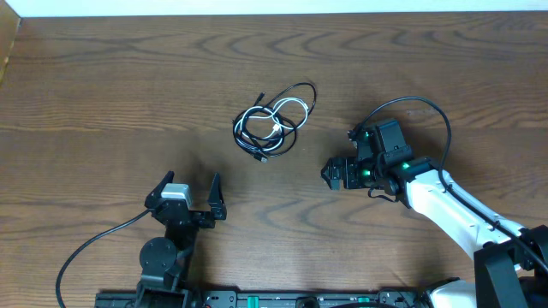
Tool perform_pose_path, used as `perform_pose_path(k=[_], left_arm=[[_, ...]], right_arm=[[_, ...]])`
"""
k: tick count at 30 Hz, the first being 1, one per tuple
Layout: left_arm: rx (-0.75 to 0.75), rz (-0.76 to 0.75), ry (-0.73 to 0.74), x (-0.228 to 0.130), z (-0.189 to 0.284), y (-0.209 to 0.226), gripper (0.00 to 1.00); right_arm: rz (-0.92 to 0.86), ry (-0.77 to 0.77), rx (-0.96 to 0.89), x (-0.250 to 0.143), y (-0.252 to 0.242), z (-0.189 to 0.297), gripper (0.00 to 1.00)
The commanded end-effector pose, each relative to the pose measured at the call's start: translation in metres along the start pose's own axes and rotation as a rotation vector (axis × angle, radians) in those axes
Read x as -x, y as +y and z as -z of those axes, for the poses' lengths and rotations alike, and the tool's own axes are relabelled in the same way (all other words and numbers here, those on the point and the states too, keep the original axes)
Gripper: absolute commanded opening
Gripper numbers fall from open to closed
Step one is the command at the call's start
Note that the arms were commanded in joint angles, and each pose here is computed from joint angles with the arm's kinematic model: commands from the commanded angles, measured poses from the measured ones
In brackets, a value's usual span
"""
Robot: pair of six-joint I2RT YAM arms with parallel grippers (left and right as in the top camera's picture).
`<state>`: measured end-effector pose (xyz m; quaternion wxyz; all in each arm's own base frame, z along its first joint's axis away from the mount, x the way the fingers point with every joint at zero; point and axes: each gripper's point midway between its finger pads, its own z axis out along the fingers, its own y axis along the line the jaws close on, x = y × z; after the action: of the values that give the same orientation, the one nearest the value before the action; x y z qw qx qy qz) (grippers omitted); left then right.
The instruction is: Untangle cables
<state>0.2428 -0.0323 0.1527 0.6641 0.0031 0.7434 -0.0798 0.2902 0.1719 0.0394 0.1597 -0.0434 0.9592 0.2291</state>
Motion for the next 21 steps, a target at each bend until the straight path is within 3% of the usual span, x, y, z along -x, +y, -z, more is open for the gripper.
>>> perform_pose_path(k=[1, 21], left_arm=[[0.017, -0.004, 0.049, -0.016, -0.0007, 0.0036, 0.98], [0.017, -0.004, 0.049, -0.016, -0.0007, 0.0036, 0.98]], right_arm=[[0.001, 0.004, -0.005, -0.0026, 0.0003, -0.0024, 0.99], [0.006, -0.01, 0.0, 0.0009, 0.0016, -0.0023, 0.99]])
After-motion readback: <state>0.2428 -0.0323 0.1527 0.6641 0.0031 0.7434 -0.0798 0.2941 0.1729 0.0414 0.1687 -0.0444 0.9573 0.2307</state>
